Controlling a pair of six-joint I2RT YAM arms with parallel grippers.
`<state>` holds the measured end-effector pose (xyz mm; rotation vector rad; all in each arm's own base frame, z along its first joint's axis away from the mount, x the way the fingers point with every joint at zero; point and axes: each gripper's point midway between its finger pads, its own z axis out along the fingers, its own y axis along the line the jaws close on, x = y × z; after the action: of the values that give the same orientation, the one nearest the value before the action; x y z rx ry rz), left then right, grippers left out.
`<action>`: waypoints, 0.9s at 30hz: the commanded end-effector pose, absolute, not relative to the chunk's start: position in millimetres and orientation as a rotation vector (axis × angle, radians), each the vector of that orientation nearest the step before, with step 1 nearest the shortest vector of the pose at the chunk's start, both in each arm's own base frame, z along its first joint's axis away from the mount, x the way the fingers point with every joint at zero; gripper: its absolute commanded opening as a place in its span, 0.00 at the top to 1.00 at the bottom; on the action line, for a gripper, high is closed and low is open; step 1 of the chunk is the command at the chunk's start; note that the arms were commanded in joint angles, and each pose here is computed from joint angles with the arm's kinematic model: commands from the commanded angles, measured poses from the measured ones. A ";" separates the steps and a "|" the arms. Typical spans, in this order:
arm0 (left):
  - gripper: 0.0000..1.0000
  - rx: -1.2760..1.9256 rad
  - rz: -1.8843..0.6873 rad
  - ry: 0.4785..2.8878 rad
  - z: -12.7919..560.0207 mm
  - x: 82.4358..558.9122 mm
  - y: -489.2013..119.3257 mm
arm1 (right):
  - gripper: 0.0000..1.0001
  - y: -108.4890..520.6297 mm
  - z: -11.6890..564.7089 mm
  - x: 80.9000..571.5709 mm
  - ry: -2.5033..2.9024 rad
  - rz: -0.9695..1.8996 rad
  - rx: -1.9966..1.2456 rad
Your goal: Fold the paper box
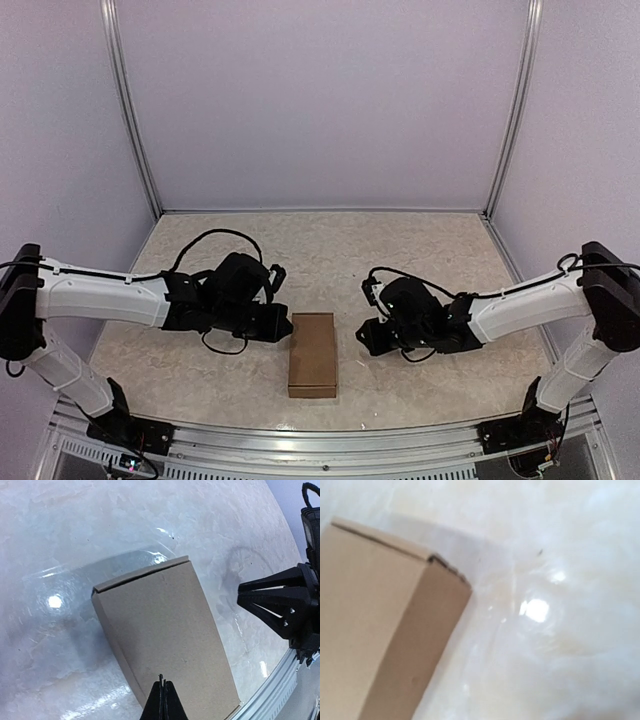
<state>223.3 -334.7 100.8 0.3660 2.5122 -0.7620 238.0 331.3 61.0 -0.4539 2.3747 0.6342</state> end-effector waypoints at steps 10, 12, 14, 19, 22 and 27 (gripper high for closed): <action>0.36 0.270 -0.468 2.388 162.7 274.9 -276.5 | 0.40 282.6 118.6 275.3 2.257 0.329 -0.397; 0.19 0.264 -0.427 2.384 169.3 280.1 -270.7 | 0.27 276.3 129.8 280.6 2.230 0.299 -0.374; 0.02 0.263 -0.387 2.375 177.0 284.9 -265.9 | 0.10 269.1 140.8 284.9 2.202 0.263 -0.348; 0.01 0.231 -0.338 2.347 198.1 299.6 -253.3 | 0.00 242.6 173.0 297.2 2.121 0.144 -0.238; 0.01 0.190 -0.307 2.337 212.8 310.5 -242.6 | 0.00 231.1 186.4 302.6 2.121 0.048 -0.210; 0.01 0.141 -0.240 2.299 240.7 323.4 -221.8 | 0.00 214.0 204.1 309.4 2.109 -0.163 -0.244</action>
<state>318.2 -244.7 220.9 0.1591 2.3176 -0.3370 304.9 242.6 196.6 -0.2183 2.1102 0.0833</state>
